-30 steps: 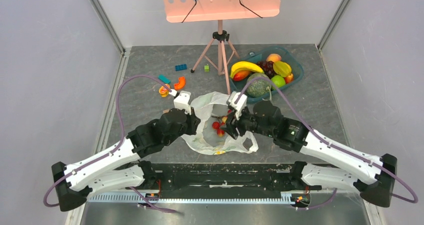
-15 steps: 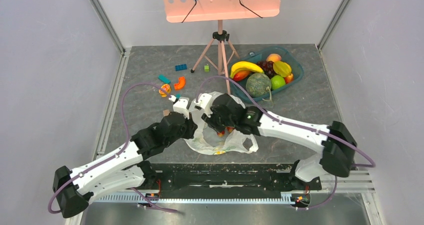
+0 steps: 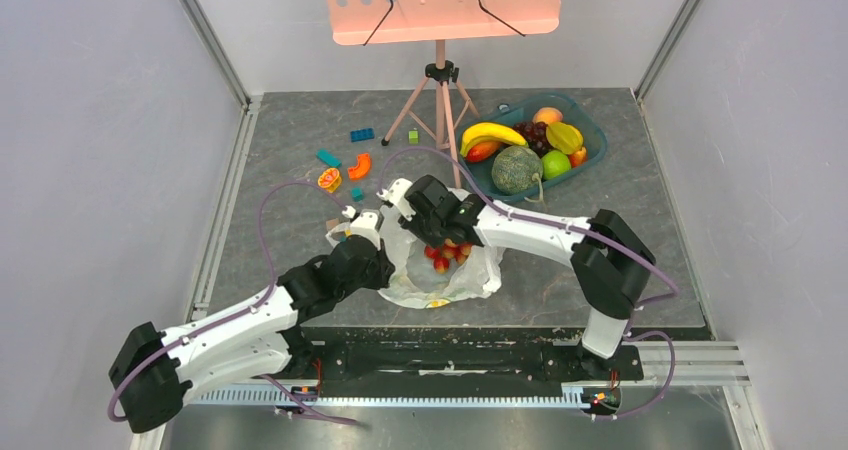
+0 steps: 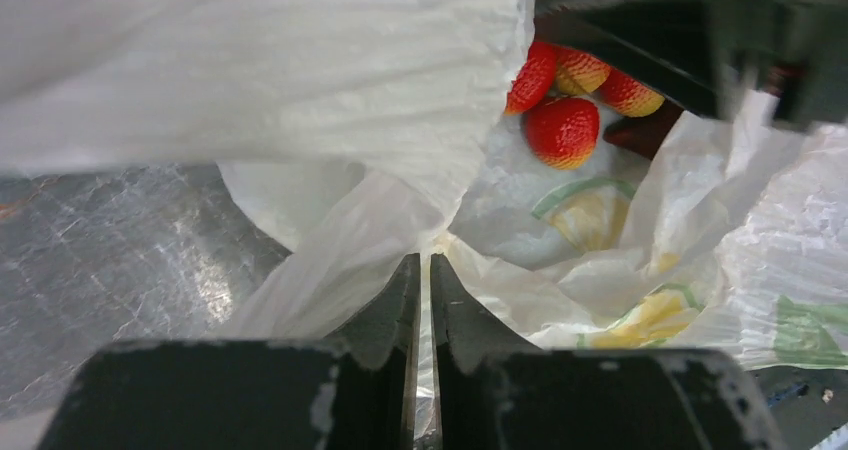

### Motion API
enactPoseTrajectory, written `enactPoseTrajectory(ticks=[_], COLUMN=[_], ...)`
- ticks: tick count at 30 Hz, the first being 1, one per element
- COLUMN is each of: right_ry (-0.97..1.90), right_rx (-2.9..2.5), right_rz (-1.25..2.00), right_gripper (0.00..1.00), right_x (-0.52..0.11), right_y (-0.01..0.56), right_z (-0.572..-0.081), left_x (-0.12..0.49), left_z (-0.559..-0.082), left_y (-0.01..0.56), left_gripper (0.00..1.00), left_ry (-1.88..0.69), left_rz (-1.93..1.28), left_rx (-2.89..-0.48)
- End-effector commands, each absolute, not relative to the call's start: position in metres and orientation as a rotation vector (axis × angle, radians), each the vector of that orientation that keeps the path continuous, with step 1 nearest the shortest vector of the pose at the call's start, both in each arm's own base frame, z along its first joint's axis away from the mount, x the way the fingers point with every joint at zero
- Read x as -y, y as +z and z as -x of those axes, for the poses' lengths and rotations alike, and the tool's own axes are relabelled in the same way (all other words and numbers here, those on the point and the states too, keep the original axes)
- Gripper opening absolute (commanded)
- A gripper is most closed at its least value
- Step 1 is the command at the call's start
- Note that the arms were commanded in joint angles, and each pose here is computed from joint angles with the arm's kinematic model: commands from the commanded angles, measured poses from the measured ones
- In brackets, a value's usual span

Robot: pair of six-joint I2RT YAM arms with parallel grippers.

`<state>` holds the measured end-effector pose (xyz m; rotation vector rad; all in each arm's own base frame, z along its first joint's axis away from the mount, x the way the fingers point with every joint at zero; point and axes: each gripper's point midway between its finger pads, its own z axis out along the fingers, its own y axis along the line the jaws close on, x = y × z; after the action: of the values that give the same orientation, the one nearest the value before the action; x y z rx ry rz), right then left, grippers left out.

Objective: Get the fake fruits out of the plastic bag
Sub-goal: Take out the fake fruit from the plastic bag.

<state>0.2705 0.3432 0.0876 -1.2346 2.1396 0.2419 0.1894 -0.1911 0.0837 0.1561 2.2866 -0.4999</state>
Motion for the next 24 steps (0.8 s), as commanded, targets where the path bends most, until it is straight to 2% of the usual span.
enactPoseTrajectory(ticks=[1,9,24], right_ry=[0.167,0.157,0.205], right_rx=[-2.114,-2.163,-2.222], right_rz=[1.214,1.222,1.360], right_gripper=[0.28,0.28,0.43], right_x=[-0.342,-0.328,-0.320], right_y=[0.091,0.071,0.043], right_z=[-0.302,-0.317,-0.303], left_x=[0.211,0.216,0.209], left_z=[-0.198,-0.199,-0.199], left_y=[0.098,0.090,0.088], left_gripper=[0.13,0.12,0.11], left_ry=[-0.607,-0.611,-0.596], left_rz=[-0.161,-0.171,-0.156], left_rx=[-2.210,-2.231,-2.234])
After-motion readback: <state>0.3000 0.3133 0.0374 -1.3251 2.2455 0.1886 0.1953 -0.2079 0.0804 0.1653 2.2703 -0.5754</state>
